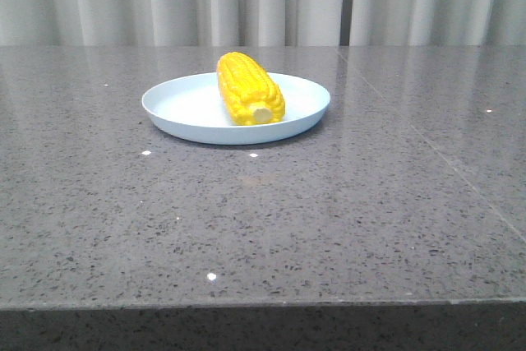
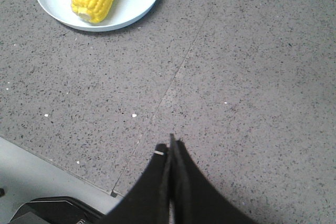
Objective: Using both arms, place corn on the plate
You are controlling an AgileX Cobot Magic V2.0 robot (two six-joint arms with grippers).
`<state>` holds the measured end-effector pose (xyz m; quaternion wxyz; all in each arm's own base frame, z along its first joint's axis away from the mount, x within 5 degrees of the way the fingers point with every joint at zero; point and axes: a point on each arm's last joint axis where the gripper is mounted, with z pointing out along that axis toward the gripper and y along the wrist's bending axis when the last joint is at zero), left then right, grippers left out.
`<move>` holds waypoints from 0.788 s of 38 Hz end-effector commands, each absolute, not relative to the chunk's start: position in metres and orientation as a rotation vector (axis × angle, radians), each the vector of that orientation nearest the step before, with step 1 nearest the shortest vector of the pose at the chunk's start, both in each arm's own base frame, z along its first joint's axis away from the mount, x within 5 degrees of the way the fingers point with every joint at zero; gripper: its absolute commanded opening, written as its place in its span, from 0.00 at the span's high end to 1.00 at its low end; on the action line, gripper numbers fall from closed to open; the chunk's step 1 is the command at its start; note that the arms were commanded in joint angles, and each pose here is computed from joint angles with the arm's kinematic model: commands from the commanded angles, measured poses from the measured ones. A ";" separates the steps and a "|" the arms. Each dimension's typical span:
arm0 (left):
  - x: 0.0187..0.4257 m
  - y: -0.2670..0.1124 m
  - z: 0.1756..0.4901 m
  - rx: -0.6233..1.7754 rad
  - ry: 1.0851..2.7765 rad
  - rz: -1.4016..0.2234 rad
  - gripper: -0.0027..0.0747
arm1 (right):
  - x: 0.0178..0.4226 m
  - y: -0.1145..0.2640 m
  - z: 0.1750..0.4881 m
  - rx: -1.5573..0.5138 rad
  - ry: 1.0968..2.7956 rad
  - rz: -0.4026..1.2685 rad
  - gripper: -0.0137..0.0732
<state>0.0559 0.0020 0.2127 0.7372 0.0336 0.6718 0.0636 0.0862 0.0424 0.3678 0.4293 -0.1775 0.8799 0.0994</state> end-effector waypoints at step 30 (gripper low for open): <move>0.053 0.003 0.220 0.047 1.372 0.136 0.99 | 0.061 0.015 0.315 -0.278 1.733 0.190 0.92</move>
